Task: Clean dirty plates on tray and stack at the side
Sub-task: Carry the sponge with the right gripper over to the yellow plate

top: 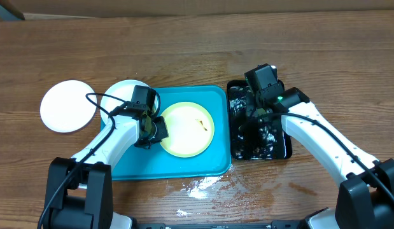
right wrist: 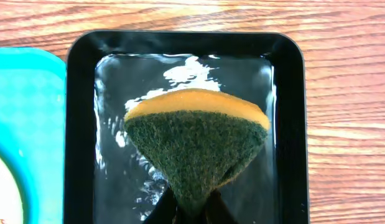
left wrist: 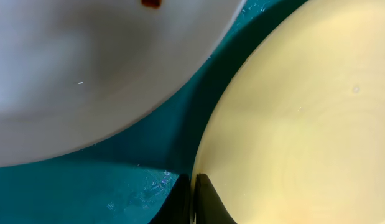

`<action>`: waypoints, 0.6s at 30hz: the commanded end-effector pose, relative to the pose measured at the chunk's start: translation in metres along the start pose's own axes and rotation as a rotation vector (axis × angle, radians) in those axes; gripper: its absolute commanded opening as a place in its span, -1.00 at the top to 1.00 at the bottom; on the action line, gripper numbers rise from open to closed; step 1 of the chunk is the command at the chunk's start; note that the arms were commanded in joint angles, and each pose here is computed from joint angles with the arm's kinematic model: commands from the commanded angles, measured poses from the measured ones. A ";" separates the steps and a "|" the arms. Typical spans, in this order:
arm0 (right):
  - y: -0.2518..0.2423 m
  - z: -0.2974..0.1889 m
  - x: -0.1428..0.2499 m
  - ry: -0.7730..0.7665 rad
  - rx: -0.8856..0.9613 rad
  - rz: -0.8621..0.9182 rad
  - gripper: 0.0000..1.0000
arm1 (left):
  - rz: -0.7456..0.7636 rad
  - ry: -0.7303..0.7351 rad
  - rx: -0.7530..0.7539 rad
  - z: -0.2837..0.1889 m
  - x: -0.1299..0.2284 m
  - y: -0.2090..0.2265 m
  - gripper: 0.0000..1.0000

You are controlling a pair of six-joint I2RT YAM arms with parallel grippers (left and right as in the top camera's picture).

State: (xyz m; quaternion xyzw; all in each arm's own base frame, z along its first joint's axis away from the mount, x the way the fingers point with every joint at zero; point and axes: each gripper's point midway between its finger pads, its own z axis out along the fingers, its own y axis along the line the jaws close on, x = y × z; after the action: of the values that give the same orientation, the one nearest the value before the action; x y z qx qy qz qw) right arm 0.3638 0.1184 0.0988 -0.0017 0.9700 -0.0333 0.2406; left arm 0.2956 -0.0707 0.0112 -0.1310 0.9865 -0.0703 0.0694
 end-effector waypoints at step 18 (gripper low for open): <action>0.018 -0.006 -0.008 -0.023 -0.102 -0.003 0.93 | 0.252 -0.017 0.102 -0.001 -0.006 -0.023 0.92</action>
State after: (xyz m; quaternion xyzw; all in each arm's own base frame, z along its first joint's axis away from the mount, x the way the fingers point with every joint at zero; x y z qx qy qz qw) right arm 0.3646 0.1347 0.0989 -0.0141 0.9712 0.0103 0.2376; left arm 0.3029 -0.0847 0.0147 -0.0123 0.9908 -0.1013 0.0892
